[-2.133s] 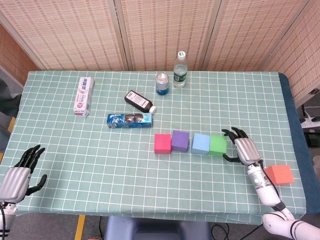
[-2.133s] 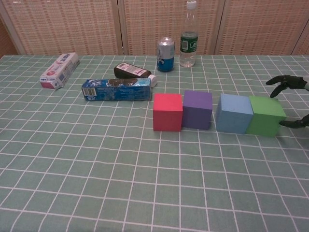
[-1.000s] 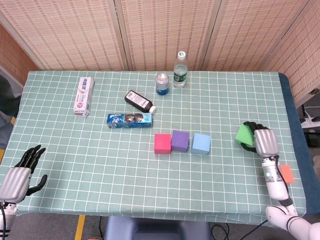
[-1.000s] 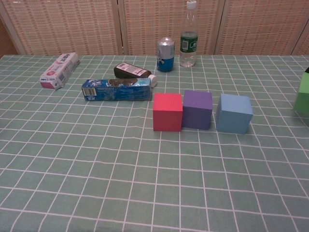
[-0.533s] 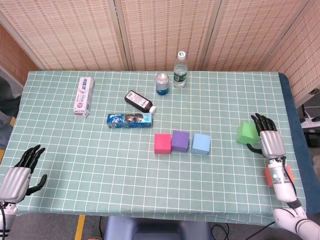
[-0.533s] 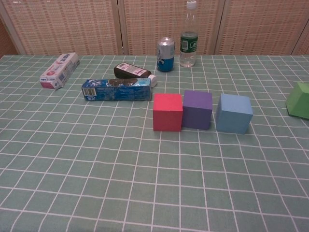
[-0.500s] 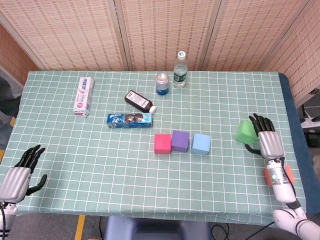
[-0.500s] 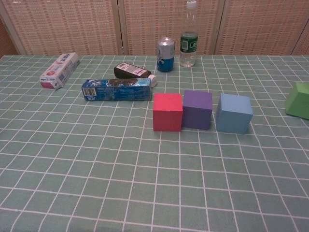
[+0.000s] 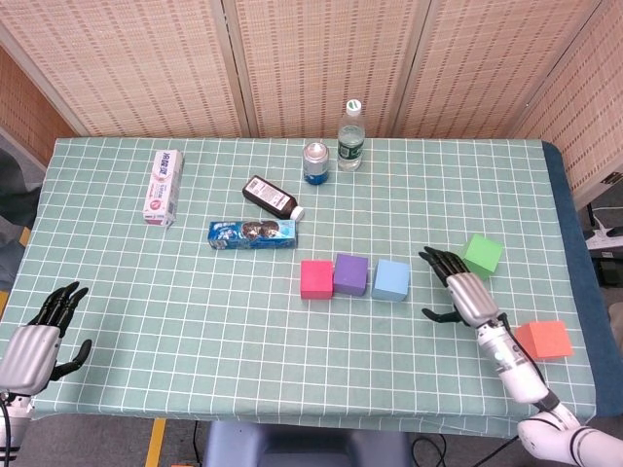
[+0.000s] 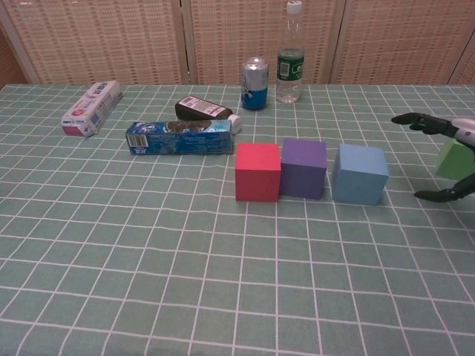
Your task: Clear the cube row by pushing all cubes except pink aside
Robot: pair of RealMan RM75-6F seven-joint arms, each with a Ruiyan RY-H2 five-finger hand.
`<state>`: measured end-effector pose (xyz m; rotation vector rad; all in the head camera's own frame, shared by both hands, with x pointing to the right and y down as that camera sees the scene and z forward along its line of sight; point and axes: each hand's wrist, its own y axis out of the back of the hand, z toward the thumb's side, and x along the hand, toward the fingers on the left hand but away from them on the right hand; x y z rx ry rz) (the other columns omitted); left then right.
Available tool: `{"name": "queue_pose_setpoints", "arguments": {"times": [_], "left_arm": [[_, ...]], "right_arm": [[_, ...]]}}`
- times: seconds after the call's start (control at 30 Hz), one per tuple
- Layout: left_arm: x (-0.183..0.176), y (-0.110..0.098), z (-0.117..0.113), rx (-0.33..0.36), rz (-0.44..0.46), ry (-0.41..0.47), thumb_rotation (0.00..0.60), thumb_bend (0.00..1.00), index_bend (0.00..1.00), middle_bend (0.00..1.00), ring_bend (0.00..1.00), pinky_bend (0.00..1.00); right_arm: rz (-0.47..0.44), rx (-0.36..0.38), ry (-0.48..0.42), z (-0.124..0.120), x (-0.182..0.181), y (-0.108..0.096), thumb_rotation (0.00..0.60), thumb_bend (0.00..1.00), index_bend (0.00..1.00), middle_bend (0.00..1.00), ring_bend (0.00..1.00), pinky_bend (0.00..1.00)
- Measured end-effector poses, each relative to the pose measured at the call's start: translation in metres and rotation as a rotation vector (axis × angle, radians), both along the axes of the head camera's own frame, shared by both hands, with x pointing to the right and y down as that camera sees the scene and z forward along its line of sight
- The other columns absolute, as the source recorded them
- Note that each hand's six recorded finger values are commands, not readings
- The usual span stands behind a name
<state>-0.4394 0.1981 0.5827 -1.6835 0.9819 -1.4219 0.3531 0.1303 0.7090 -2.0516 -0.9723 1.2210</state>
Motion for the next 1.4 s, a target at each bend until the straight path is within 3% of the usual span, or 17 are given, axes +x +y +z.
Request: {"name": "queue_pose_setpoints", "arguments": {"times": [0.2,0.33,0.4,0.57,0.73,0.93,1.2,1.3,1.4], "left_arm": [[0.0,0.0,0.0,-0.001,0.002,0.001,0.6,0.43,0.04,0.0,0.04,0.41],[0.0,0.0,0.0,-0.001,0.002,0.001,0.6,0.43,0.04,0.0,0.04,0.41],[0.0,0.0,0.0,-0.002,0.002,0.003,0.6,0.43,0.04,0.0,0.04,0.41],[0.0,0.0,0.0,-0.002,0.003,0.003,0.6,0.43,0.04,0.0,0.04,0.41],[0.0,0.0,0.0,-0.002,0.003,0.003,0.6,0.43,0.04,0.0,0.04,0.41],[0.0,0.0,0.0,-0.002,0.003,0.001,0.6,0.43,0.04,0.0,0.04,0.41],[0.001,0.0,0.0,-0.001,0.001,0.001,0.6,0.43,0.04,0.0,0.04,0.41],[0.001,0.0,0.0,0.0,0.002,0.0,0.6,0.43,0.04,0.0,0.04,0.41],[0.001,0.0,0.0,0.0,0.001,0.001,0.6,0.43,0.04,0.0,0.04,0.41]], "right_arm": [[0.003,-0.023,-0.03,0.021,-0.021,-0.006,0.6,0.11,0.05,0.01,0.0,0.1],[0.015,-0.022,-0.058,0.03,-0.03,-0.011,0.6,0.11,0.12,0.11,0.03,0.18],[0.017,-0.013,-0.063,0.033,-0.033,-0.013,0.6,0.11,0.2,0.2,0.11,0.27],[0.038,0.018,-0.084,0.038,-0.035,-0.017,0.6,0.11,0.35,0.45,0.43,0.6],[0.06,0.051,-0.087,0.038,-0.025,-0.019,0.6,0.11,0.5,0.55,0.56,0.73],[0.036,0.076,-0.06,0.029,-0.014,-0.01,0.6,0.11,0.51,0.57,0.57,0.75],[-0.041,0.018,0.009,0.0,-0.005,0.023,0.6,0.11,0.49,0.57,0.57,0.75],[-0.07,-0.006,0.06,-0.017,0.0,0.04,0.6,0.11,0.47,0.56,0.53,0.74],[-0.091,-0.031,0.126,-0.036,0.012,0.054,0.6,0.11,0.39,0.49,0.4,0.63]]}}
